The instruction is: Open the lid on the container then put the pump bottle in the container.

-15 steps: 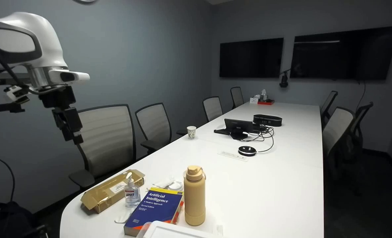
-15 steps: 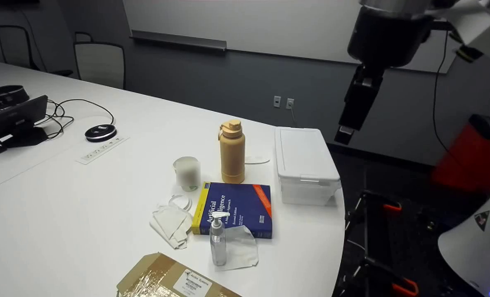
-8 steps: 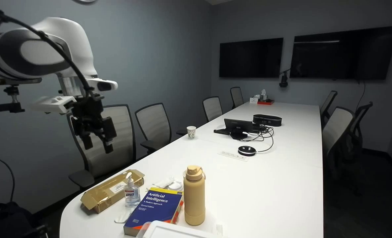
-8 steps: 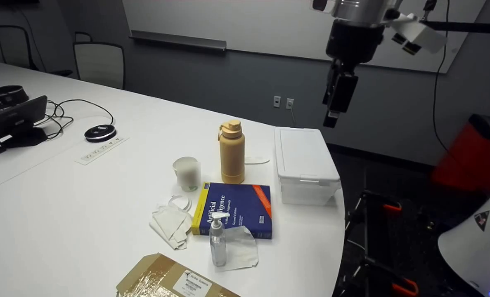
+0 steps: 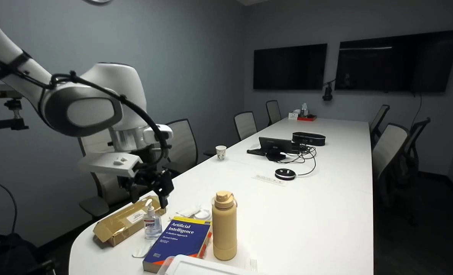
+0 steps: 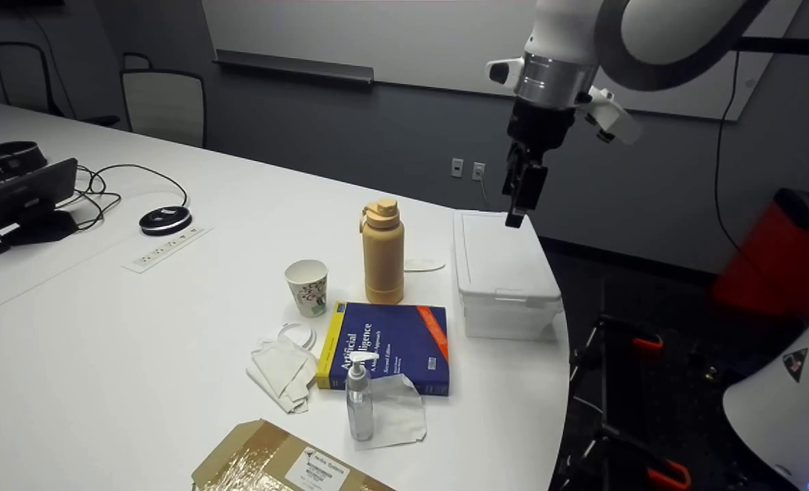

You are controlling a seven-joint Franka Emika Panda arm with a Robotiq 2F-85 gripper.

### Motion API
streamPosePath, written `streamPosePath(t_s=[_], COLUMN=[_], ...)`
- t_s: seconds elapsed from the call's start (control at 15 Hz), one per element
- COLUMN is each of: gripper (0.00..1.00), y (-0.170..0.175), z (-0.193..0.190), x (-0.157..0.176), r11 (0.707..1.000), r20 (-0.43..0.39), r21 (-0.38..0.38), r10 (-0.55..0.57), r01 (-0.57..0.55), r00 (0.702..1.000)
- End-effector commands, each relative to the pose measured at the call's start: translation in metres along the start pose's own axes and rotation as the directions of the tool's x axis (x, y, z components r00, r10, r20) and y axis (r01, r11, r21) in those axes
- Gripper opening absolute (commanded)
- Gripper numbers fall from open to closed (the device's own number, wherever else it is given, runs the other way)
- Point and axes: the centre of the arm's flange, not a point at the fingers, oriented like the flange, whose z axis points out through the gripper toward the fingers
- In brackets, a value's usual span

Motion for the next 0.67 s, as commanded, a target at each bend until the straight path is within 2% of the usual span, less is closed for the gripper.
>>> streamPosePath(t_s=[0.0,0.4,0.6], gripper=[1.0,1.0,1.0], y=[0.017,0.022,0.013], z=[0.048,0.105,0.098], x=[0.011,-0.001,-0.009], r11=[1.0,0.999,0.998], r20=[0.024,0.074,0.093], r21=[0.005,0.047,0.051], r10=[-0.012,0.001,0.017], r01=[0.012,-0.004,-0.022], r00=[1.0,0.997,0.996])
